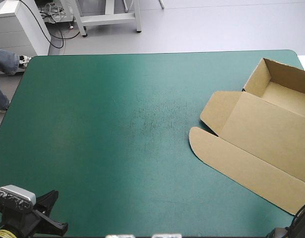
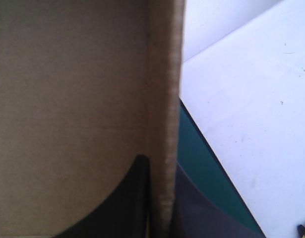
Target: Fold the box
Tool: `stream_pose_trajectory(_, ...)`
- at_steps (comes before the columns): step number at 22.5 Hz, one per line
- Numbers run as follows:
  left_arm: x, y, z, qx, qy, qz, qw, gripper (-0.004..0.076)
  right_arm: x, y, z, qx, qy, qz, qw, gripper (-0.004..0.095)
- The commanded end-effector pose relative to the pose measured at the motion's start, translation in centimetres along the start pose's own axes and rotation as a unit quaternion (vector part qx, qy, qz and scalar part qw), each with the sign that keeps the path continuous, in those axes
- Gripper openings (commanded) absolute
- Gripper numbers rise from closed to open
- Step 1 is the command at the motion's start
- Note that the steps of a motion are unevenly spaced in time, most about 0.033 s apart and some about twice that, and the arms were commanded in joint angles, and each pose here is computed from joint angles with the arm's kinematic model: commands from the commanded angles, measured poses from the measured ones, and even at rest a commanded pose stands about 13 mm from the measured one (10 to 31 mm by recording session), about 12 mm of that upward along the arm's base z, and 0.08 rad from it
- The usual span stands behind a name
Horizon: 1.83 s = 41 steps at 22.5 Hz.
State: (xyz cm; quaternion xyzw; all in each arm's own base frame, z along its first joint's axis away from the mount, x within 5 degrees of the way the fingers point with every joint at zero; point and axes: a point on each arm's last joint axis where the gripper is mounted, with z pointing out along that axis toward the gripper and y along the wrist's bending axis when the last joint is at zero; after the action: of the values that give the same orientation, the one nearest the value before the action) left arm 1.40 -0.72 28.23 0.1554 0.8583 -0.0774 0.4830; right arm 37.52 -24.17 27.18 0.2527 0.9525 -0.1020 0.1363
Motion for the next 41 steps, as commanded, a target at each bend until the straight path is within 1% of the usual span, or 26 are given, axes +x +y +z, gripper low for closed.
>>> stream_pose_trajectory(1,-1.3,0.0,-0.4,0.003,-0.041,-0.005,0.999,-0.0008,-0.5,-1.4,-3.7,0.028,-0.064,0.008,0.998,0.0135)
stream_pose_trajectory(3,-1.3,0.0,-0.4,0.003,-0.041,-0.005,0.999,-0.0008,-0.7,-1.4,-4.4,0.026,-0.074,0.01,0.997,0.0217)
stream_pose_trajectory(4,-1.3,0.0,-0.4,0.003,-0.041,-0.005,0.999,-0.0008,-0.9,-1.6,-5.6,0.027,-0.082,0.007,0.996,0.0312)
stream_pose_trajectory(5,-1.3,0.0,-0.4,0.003,-0.041,-0.005,0.999,-0.0008,-1.2,-1.7,-6.4,0.028,-0.092,0.009,0.995,0.0356)
stream_pose_trajectory(8,-1.3,0.0,-0.4,0.003,-0.041,-0.005,0.999,-0.0008,-1.7,-1.9,-9.1,0.02,-0.135,0.018,0.99,0.0443)
stream_pose_trajectory(9,-1.3,0.0,-0.4,0.003,-0.041,-0.005,0.999,-0.0008,-1.6,-1.9,-11.7,0.008,-0.167,0.026,0.986,0.0465)
stream_pose_trajectory(11,-1.3,0.0,-0.4,0.003,-0.041,-0.005,0.999,-0.0008,-0.6,-1.9,-15.7,-0.014,-0.21,0.024,0.977,0.0466)
stream_pose_trajectory(13,-1.3,0.0,-0.4,0.003,-0.041,-0.005,0.999,-0.0008,1.2,-1.7,-20.3,-0.04,-0.26,0.018,0.965,0.0466)
stream_pose_trajectory(15,-1.3,0.0,-0.4,0.003,-0.041,-0.005,0.999,-0.0008,4.0,-1.4,-25.8,-0.069,-0.321,-0.002,0.944,0.0466)
stream_pose_trajectory(16,-1.3,0.0,-0.4,0.003,-0.041,-0.005,0.999,-0.0008,6.5,-1.0,-29.5,-0.093,-0.365,-0.023,0.926,0.0466)
stream_pose_trajectory(17,-1.3,0.0,-0.4,0.003,-0.041,-0.005,0.999,-0.0008,8.4,-0.8,-31.8,-0.105,-0.392,-0.034,0.913,0.0466)
stream_pose_trajectory(20,-1.3,0.0,-0.4,0.003,-0.041,-0.005,0.999,-0.0008,13.1,-0.3,-35.9,-0.108,-0.441,-0.071,0.888,0.0464)
stream_pose_trajectory(21,-1.3,0.0,-0.4,0.003,-0.041,-0.005,0.999,-0.0008,15.1,-0.2,-36.9,-0.105,-0.453,-0.087,0.881,0.0438)
stream_pose_trajectory(22,-1.3,0.0,-0.4,0.003,-0.041,-0.005,0.999,-0.0008,17.6,-0.2,-37.8,-0.095,-0.466,-0.102,0.873,0.0355)
stream_pose_trajectory(23,-1.3,0.0,-0.4,0.003,-0.041,-0.005,0.999,-0.0008,19.5,-0.2,-38.2,-0.088,-0.472,-0.111,0.87,0.0257)
stream_pose_trajectory(24,-1.3,0.0,-0.4,0.003,-0.041,-0.005,0.999,-0.0008,21.8,-0.1,-38.1,-0.082,-0.475,-0.123,0.868,0.0096)
stream_pose_trajectory(25,-1.3,0.0,-0.4,0.003,-0.041,-0.005,0.999,-0.0008,23.7,0.0,-38.1,-0.08,-0.479,-0.127,0.865,-0.0021)
stream_pose_trajectory(26,-1.3,0.0,-0.4,0.003,-0.041,-0.005,0.999,-0.0008,25.5,0.3,-37.2,-0.094,-0.473,-0.126,0.867,-0.0013)
stream_pose_trajectory(29,-1.3,0.0,-0.4,0.003,-0.041,-0.005,0.999,-0.0008,27.9,1.2,-34.9,-0.126,-0.453,-0.14,0.871,-0.0019)
stream_pose_trajectory(31,-1.3,0.0,-0.4,0.003,-0.041,-0.005,0.999,-0.0008,29.8,2.0,-33.2,-0.155,-0.444,-0.147,0.87,-0.0019)
stream_pose_trajectory(35,-1.3,0.0,-0.4,0.003,-0.041,-0.005,0.999,-0.0008,32.8,2.8,-30.1,-0.191,-0.43,-0.163,0.868,-0.0017)
stream_pose_trajectory(36,-1.3,0.0,-0.4,0.003,-0.041,-0.005,0.999,-0.0008,33.3,2.8,-29.5,-0.19,-0.432,-0.162,0.867,-0.0014)
stream_pose_trajectory(37,-1.3,0.0,-0.4,0.003,-0.041,-0.005,0.999,-0.0008,34.0,2.6,-28.3,-0.177,-0.437,-0.151,0.869,-0.0014)
stream_pose_trajectory(38,-1.3,0.0,-0.4,0.003,-0.041,-0.005,0.999,-0.0008,34.6,2.3,-28.0,-0.167,-0.447,-0.14,0.867,-0.0014)
stream_pose_trajectory(39,-1.3,0.0,-0.4,0.003,-0.041,-0.005,0.999,-0.0008,35.3,1.9,-26.8,-0.148,-0.452,-0.129,0.87,-0.0014)
stream_pose_trajectory(41,-1.3,0.0,-0.4,0.003,-0.041,-0.005,0.999,-0.0008,36.4,1.6,-25.4,-0.137,-0.462,-0.119,0.868,-0.0014)
